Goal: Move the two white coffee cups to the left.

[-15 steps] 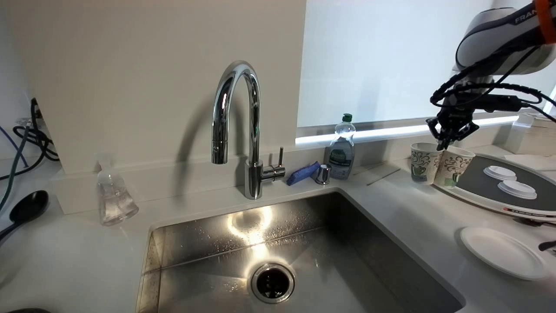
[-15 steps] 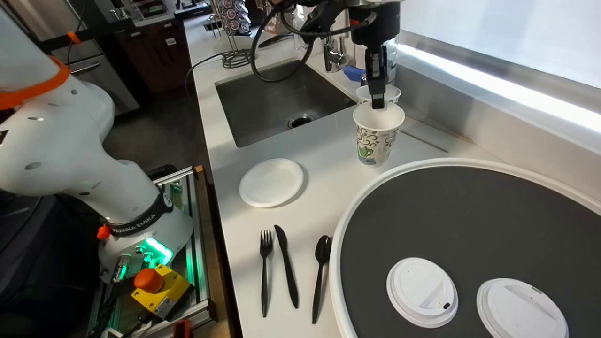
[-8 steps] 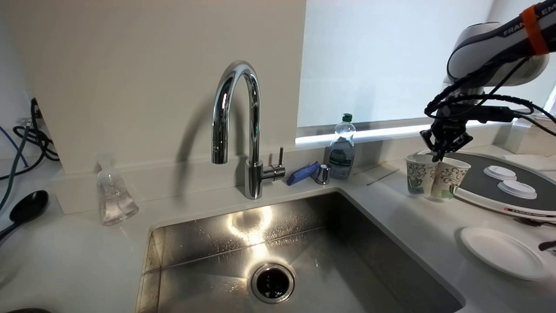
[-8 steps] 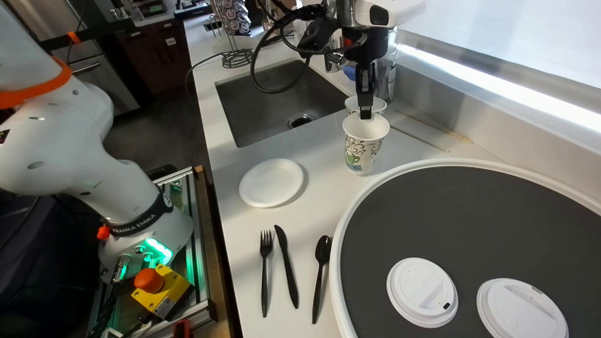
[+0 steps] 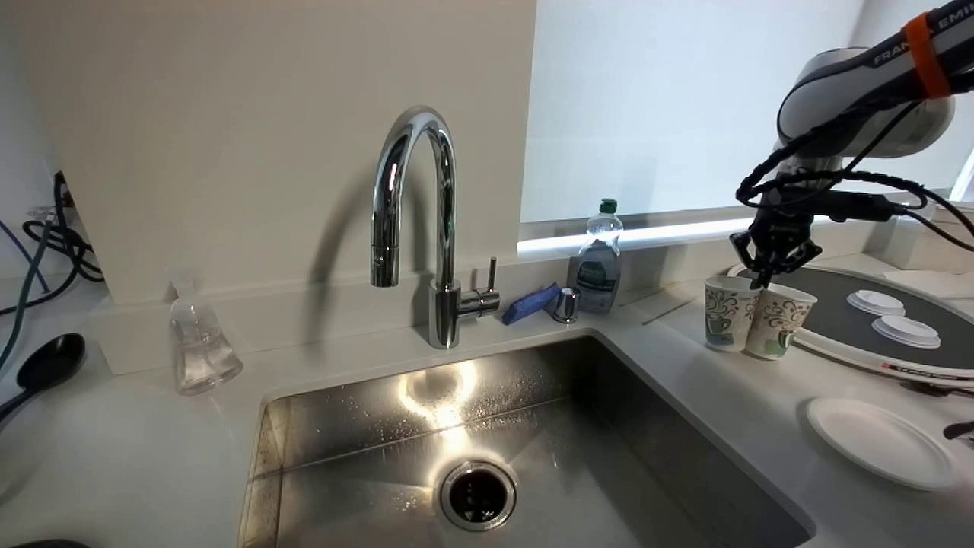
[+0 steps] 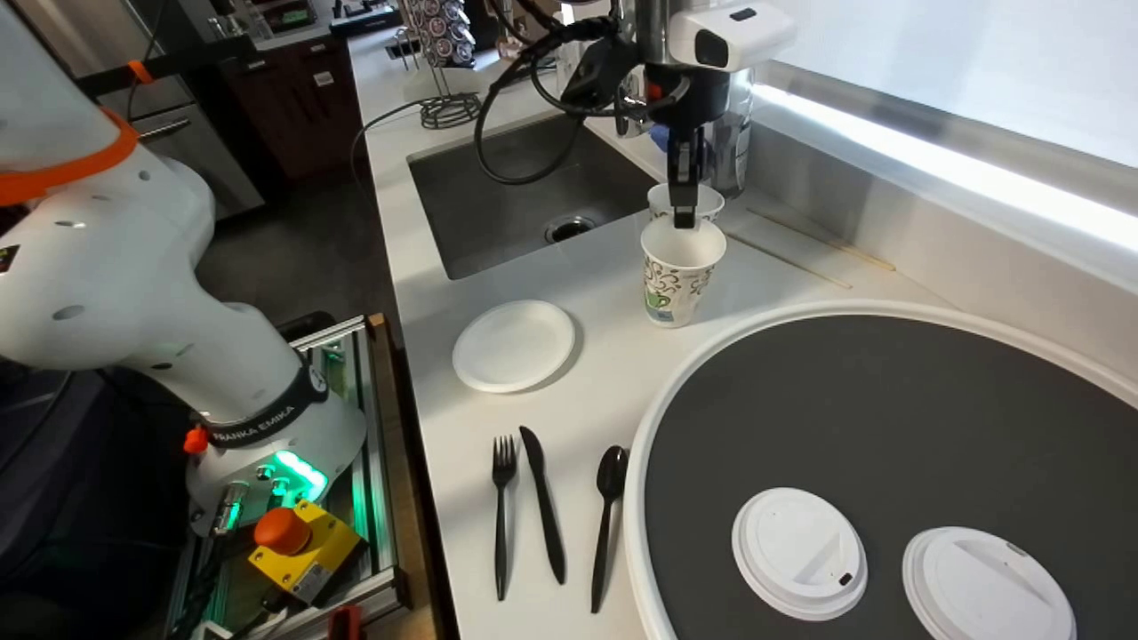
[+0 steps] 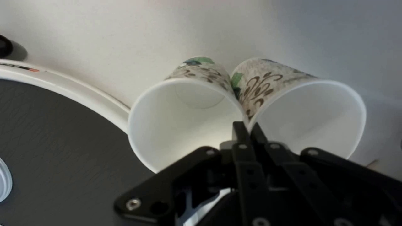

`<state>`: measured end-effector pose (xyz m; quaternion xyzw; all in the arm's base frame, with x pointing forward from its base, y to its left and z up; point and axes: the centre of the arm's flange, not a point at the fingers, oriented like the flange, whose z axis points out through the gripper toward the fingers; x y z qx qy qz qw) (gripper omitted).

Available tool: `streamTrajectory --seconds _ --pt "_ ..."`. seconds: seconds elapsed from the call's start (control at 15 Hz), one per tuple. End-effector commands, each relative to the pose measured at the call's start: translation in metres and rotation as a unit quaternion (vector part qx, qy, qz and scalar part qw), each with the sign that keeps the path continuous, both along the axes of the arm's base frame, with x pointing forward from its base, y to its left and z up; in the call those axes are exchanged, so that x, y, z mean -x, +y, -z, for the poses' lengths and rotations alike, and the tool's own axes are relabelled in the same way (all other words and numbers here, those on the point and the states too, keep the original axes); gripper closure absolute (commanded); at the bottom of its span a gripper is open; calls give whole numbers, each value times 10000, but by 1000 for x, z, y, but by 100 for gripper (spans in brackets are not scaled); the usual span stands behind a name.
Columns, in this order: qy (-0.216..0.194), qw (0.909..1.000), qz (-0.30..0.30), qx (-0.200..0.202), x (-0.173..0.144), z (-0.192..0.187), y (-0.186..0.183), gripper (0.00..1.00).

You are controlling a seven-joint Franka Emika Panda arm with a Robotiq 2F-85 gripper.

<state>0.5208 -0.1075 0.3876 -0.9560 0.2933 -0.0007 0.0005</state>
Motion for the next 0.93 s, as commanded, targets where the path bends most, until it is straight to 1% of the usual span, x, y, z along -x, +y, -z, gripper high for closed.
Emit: streamTrajectory --seconds 0.0,0.13,0.2,0.27,0.33,0.4,0.73,0.87 --pt "-72 9998 135 -152 2 5 7 99" --pt "-73 9998 135 -154 3 5 9 99" --pt "-59 9998 123 -146 3 6 11 93" --pt "-44 9998 105 -170 3 6 12 68" --pt "-27 9998 89 -165 3 7 13 68" --pt "-17 9998 78 -163 3 8 14 65" --pt "49 9999 17 -165 5 11 17 27" --pt "71 9999 2 -157 6 11 17 13"
